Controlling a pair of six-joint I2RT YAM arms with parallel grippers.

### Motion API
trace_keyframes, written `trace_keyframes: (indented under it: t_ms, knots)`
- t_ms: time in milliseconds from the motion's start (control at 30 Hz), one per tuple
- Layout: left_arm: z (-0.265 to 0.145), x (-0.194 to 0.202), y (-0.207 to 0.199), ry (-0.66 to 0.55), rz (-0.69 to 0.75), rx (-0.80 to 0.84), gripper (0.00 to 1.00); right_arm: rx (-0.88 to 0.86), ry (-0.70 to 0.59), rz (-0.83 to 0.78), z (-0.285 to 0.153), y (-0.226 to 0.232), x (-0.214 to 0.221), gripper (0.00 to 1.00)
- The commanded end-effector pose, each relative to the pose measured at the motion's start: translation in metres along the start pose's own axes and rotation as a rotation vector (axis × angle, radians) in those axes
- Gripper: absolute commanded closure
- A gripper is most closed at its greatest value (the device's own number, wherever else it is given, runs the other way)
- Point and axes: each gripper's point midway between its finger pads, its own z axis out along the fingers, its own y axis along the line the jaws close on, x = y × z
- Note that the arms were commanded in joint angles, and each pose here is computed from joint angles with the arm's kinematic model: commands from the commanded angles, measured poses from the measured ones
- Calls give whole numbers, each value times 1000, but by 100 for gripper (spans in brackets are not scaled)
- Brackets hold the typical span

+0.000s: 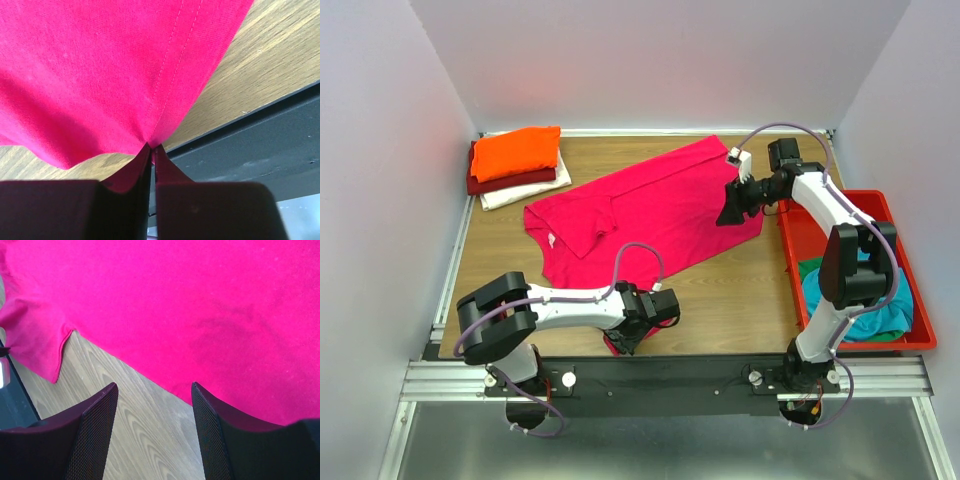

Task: Fold and stack the t-shirts
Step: Fold the tshirt

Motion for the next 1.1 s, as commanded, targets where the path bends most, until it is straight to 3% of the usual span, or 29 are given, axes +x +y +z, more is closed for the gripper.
trace_keyframes:
  t_ms: [0,200,333,533,800,1067]
  knots:
    - [-7,-8,0,-41,-17,-10,97,-9,15,3,2,-1,8,32]
    - [-42,-39,4,-194,-83,26,100,117,78,-50,-6,-22,16,33]
    - [-63,-55,16,-290,-152,73,100,373,213,-2,-21,-71,32,35]
    - [-87,-74,43,-402,-218,92,100,558,290,64,-27,-112,38,40]
    - [-101,-88,56,-473,-244,91,100,733,421,62,-22,-150,49,40]
    - [-96,-84,62,-474,-231,76,100,766,491,79,-19,-156,69,41]
